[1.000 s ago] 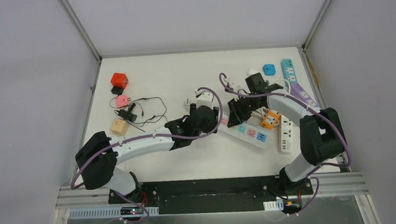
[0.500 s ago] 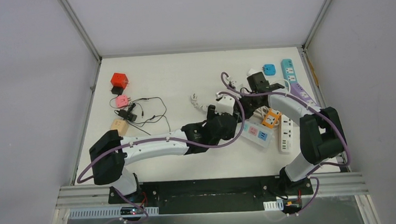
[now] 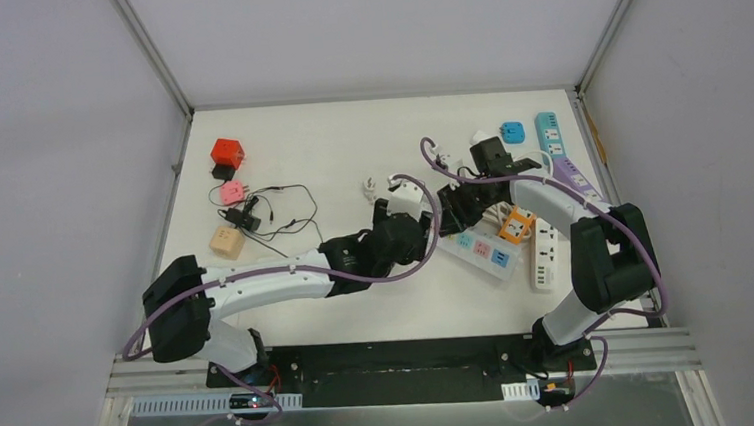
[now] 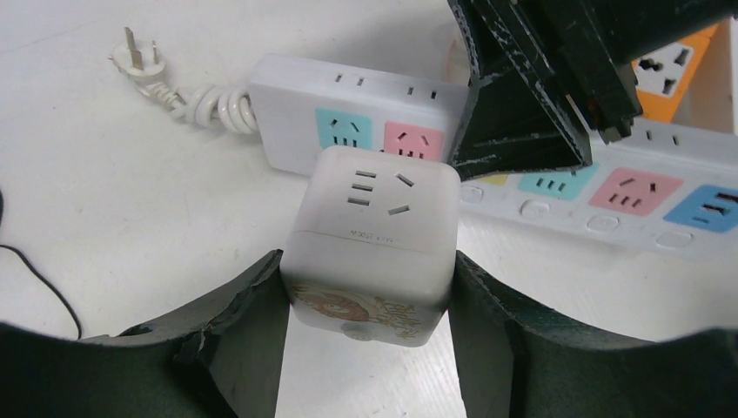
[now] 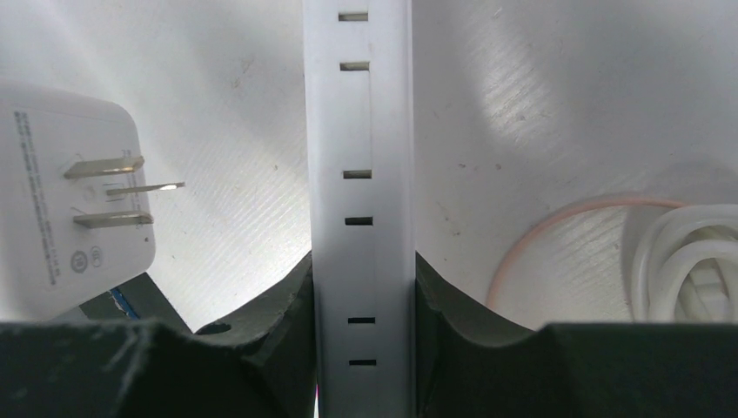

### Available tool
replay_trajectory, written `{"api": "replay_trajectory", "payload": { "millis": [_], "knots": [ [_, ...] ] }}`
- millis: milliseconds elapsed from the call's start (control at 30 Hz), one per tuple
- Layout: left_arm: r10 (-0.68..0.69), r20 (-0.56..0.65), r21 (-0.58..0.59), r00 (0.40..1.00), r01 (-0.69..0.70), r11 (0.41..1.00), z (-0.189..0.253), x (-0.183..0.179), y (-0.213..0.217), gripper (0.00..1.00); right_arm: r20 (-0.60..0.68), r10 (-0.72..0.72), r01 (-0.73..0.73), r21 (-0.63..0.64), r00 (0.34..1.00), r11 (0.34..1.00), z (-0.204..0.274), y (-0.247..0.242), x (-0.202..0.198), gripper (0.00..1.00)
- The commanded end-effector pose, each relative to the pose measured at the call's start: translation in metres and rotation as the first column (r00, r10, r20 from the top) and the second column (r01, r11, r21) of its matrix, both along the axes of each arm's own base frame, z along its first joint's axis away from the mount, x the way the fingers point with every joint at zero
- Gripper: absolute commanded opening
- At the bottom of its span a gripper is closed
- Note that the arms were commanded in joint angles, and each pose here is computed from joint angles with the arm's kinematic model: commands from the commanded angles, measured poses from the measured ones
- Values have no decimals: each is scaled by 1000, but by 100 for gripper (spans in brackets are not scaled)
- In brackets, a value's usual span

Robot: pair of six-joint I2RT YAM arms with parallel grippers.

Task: Pull the plug off the socket
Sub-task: Remove the plug from the socket.

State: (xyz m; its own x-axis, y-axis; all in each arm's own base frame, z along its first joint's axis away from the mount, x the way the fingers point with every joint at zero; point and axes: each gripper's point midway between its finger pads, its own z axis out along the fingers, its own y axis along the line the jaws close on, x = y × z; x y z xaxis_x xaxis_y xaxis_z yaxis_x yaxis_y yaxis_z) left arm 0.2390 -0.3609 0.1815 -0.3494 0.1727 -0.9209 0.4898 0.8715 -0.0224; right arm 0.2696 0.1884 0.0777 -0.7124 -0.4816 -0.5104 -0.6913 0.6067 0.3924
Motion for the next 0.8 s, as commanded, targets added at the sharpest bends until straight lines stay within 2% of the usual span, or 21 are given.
{"api": "replay_trajectory", "payload": {
  "millis": [0, 133, 400, 633, 767],
  "knots": [
    [-137, 38, -116, 990, 141, 983, 30, -7, -7, 0, 69, -3, 0, 53, 998, 999, 18, 8, 17, 0],
    [-195, 35, -162, 980, 198, 967, 29, -10, -5, 0, 65, -7, 3, 53, 998, 999, 17, 7, 17, 0],
    [-211, 9, -190, 977, 209, 959, 19, -7, 4, 0, 52, -20, 17, 58, 998, 998, 14, 7, 19, 0],
    [-210, -21, -258, 978, 197, 946, 6, -1, 17, 0, -2, -57, 57, 117, 998, 991, 14, 11, 20, 0],
    [-206, -13, -286, 978, 194, 938, 5, -1, 22, 0, -45, -124, 130, 185, 991, 974, 17, 14, 27, 0]
  ]
}}
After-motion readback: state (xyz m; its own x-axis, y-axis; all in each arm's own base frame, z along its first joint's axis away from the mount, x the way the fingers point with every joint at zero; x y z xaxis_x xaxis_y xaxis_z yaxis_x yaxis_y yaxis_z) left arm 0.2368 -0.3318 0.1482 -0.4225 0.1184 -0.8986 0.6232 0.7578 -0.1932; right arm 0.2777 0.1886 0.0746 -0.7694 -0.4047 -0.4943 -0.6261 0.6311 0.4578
